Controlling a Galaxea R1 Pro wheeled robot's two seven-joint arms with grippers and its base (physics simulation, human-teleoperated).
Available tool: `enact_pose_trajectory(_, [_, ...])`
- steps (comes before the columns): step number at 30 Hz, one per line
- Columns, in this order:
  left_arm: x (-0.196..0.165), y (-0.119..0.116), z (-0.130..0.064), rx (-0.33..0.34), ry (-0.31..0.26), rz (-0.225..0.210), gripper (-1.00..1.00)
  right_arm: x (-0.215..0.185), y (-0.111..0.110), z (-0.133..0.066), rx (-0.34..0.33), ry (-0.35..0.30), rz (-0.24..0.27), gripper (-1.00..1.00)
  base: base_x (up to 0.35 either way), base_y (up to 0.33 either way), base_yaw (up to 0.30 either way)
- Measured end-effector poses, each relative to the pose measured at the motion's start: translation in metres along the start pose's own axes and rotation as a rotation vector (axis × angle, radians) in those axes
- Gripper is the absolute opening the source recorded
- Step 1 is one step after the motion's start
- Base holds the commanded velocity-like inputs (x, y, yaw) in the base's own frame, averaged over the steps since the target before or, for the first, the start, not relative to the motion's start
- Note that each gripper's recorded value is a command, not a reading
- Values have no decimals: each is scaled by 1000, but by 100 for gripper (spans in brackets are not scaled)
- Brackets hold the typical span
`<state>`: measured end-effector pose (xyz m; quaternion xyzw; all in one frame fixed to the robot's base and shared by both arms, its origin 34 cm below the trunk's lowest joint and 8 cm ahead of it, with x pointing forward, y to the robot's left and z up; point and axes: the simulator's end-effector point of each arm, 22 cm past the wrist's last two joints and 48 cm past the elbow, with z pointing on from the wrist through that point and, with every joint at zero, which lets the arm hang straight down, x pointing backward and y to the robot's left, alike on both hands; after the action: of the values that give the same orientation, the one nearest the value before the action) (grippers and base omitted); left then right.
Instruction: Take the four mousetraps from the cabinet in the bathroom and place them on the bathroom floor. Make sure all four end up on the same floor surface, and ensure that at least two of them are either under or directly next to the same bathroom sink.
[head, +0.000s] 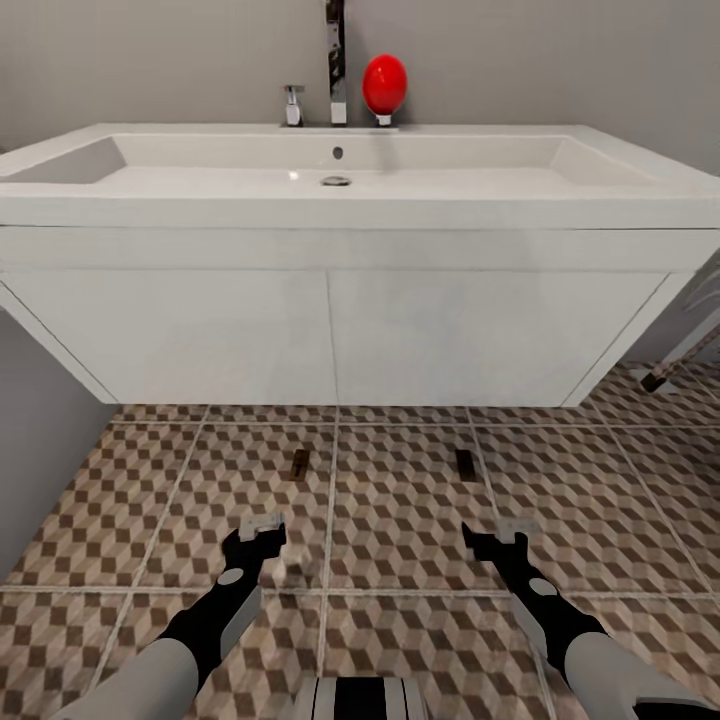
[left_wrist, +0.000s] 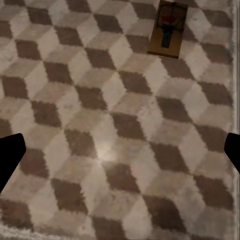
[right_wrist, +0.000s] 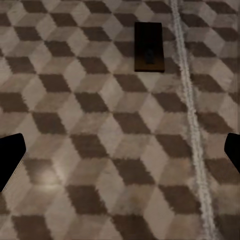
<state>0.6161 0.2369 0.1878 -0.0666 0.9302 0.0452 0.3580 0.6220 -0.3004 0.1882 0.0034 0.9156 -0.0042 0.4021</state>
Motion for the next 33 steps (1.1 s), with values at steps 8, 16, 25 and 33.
enact_pose_trajectory(8, [-19, -4, -8, 6, -32, -6, 100, -20, 0, -5, 0, -33, 0, 100, -1, 0, 0])
enact_pose_trajectory(16, [-39, -5, -15, 10, -64, -10, 100, -41, 0, -11, 0, -65, 1, 100, 0, 0, 0])
enact_pose_trajectory(25, [-60, -6, -25, 13, -100, -15, 100, -63, 0, -19, 0, -102, 1, 100, -6, -5, 0])
enact_pose_trajectory(33, [-79, -6, -34, 17, -132, -18, 100, -83, 0, -26, 0, -134, 1, 100, -175, -137, 0])
